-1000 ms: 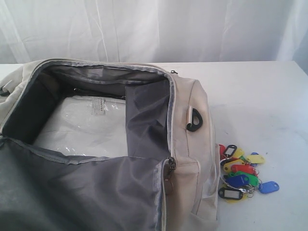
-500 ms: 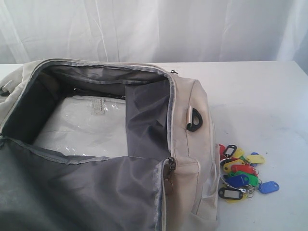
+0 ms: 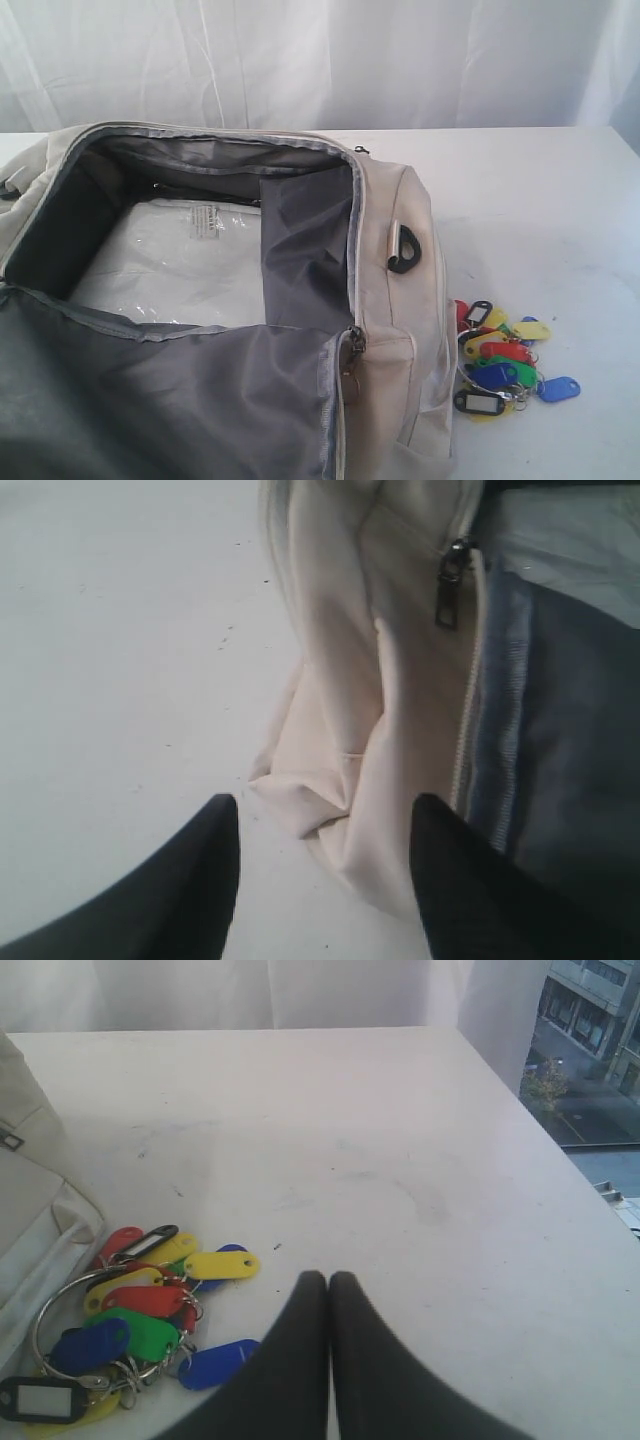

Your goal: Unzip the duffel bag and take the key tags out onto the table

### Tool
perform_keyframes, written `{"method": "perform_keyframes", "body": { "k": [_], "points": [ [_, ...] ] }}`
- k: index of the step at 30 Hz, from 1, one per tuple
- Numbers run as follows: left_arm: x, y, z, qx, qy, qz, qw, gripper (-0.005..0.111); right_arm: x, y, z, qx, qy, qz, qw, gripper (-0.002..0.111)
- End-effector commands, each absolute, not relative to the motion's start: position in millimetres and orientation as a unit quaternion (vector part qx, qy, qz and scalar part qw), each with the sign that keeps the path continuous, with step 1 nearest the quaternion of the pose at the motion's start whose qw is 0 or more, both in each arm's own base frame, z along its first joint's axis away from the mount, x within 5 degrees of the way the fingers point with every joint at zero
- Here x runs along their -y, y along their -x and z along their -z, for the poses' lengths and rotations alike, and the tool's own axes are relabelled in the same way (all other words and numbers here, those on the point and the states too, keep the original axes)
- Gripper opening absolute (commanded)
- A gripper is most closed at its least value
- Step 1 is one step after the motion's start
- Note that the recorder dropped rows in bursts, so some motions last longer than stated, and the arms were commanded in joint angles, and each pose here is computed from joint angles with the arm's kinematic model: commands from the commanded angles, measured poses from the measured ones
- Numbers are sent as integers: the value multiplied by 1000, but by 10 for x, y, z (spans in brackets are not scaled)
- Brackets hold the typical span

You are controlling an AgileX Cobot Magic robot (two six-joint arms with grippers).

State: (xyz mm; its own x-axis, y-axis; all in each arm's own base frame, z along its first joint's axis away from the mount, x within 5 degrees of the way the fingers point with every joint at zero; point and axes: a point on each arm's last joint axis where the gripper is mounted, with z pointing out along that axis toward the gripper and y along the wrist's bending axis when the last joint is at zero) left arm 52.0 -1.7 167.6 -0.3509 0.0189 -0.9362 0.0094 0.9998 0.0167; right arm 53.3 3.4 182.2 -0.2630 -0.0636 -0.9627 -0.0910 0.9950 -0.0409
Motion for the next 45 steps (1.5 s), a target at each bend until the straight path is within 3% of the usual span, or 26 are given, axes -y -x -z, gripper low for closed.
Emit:
{"method": "perform_keyframes", "body": {
  "k": [1,45],
  "points": [
    [46,-516,-1665,-822,-33,12,569,56,-33,-533,-1817,-791,56,-6,609,0],
    [23,-517,-1665,-822,-14,-1,569,56,-54,-531,-1817,-790,71,-18,609,0]
  ]
}}
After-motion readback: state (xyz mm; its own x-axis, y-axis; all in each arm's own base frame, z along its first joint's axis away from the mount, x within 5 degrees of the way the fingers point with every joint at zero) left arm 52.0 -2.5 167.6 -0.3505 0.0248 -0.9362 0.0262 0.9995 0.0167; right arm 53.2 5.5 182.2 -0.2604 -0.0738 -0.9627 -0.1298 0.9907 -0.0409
